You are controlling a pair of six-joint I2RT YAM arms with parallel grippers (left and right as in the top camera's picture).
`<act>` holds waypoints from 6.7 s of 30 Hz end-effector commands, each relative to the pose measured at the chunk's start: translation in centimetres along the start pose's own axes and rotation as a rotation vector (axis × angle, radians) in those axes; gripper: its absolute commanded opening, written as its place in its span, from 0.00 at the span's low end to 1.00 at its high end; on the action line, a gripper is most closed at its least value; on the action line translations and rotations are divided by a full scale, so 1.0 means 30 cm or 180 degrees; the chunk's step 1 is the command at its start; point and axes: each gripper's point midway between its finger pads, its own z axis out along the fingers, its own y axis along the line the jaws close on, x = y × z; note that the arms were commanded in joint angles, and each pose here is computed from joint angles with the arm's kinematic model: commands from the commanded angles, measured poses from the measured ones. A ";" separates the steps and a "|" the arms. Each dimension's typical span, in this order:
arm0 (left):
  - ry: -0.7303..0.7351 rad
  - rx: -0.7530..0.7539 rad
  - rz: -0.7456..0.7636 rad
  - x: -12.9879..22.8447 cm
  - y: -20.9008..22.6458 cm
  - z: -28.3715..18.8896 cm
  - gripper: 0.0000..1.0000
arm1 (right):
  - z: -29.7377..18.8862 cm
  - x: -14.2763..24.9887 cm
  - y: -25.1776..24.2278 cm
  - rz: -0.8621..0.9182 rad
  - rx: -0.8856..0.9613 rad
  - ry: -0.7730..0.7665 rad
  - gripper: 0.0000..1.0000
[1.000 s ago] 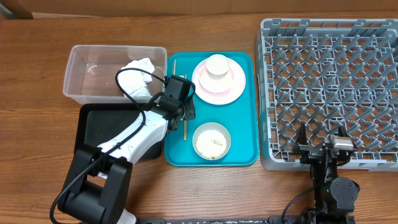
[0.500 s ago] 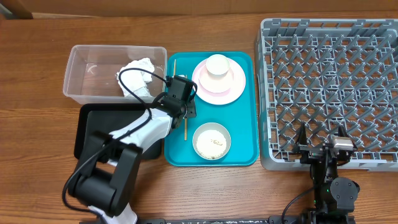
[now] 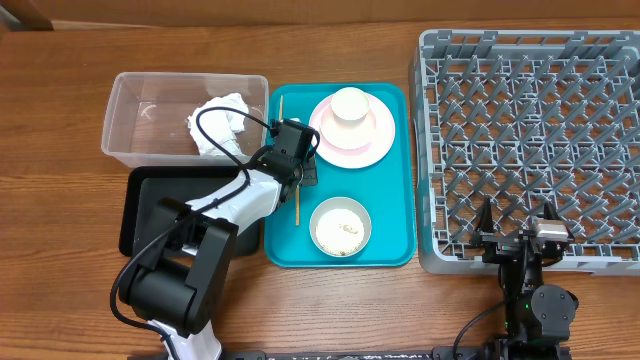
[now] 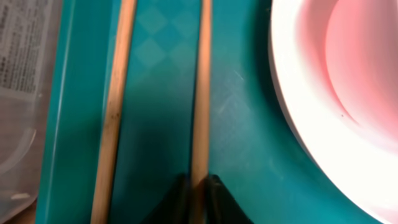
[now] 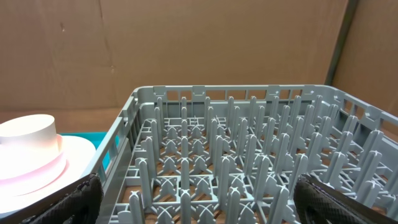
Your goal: Sort waste into correct bins and load items into the dishwasher
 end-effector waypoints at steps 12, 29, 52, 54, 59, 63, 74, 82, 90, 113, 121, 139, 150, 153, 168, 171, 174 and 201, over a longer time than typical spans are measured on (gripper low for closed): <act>-0.0215 0.0257 0.0015 -0.120 -0.067 -0.150 0.04 | 0.001 0.009 -0.005 -0.0019 0.0028 0.0002 1.00; -0.0334 -0.0298 -0.0728 -0.134 0.168 -0.663 0.04 | 0.001 0.009 -0.005 -0.0019 0.0028 0.0000 1.00; -0.0507 -0.2100 -0.3554 0.216 0.647 -0.591 0.04 | 0.001 0.009 -0.005 -0.0019 0.0028 0.0000 1.00; -0.0622 -0.2066 -0.3576 0.206 0.656 -0.572 0.04 | 0.001 0.009 -0.005 -0.0019 0.0028 0.0000 1.00; -0.0754 -0.2107 -0.3693 0.191 0.696 -0.572 0.04 | 0.001 0.009 -0.005 -0.0019 0.0028 0.0000 1.00; -0.0758 -0.2169 -0.3774 0.194 0.723 -0.572 0.04 | 0.001 0.009 -0.005 -0.0019 0.0028 0.0002 1.00; -0.0553 -0.2351 -0.3696 0.233 0.730 -0.515 0.04 | 0.001 0.009 -0.005 -0.0019 0.0028 0.0002 1.00; -0.0526 -0.2331 -0.3592 0.223 0.728 -0.514 0.04 | 0.001 0.009 -0.005 -0.0019 0.0028 0.0000 1.00; -0.0199 -0.1742 -0.1874 0.000 0.624 -0.588 0.04 | 0.001 0.009 -0.005 -0.0019 0.0028 0.0002 1.00; -0.0028 0.0405 0.0176 -0.093 -0.051 -0.513 0.04 | 0.001 0.009 -0.005 -0.0019 0.0028 0.0002 1.00; 0.0171 0.0196 0.0103 -0.054 -0.045 -0.371 0.04 | 0.001 0.009 -0.005 -0.0019 0.0028 0.0000 1.00; 0.0381 0.0098 0.0101 -0.001 -0.042 -0.245 0.04 | 0.001 0.009 -0.005 -0.0019 0.0028 0.0000 1.00; 0.0392 0.0040 0.0110 0.011 -0.043 -0.148 0.04 | 0.001 0.009 -0.005 -0.0019 0.0028 0.0002 1.00; 0.0364 0.0037 0.0109 0.007 -0.045 -0.130 0.04 | 0.001 0.009 -0.005 -0.0019 0.0028 0.0002 1.00; 0.0274 0.0025 0.0113 -0.013 -0.046 -0.125 0.11 | 0.001 0.009 -0.005 -0.0019 0.0028 0.0000 1.00; 0.0264 0.0026 0.0113 -0.016 -0.047 -0.125 0.11 | 0.001 0.009 -0.005 -0.0019 0.0028 0.0002 1.00; 0.0222 0.0048 0.0109 -0.026 -0.053 -0.124 0.16 | 0.001 0.009 -0.005 -0.0019 0.0028 0.0002 1.00; 0.1042 0.0934 0.1225 0.337 -0.466 -0.557 0.09 | 0.001 0.009 -0.005 -0.0019 0.0028 0.0000 1.00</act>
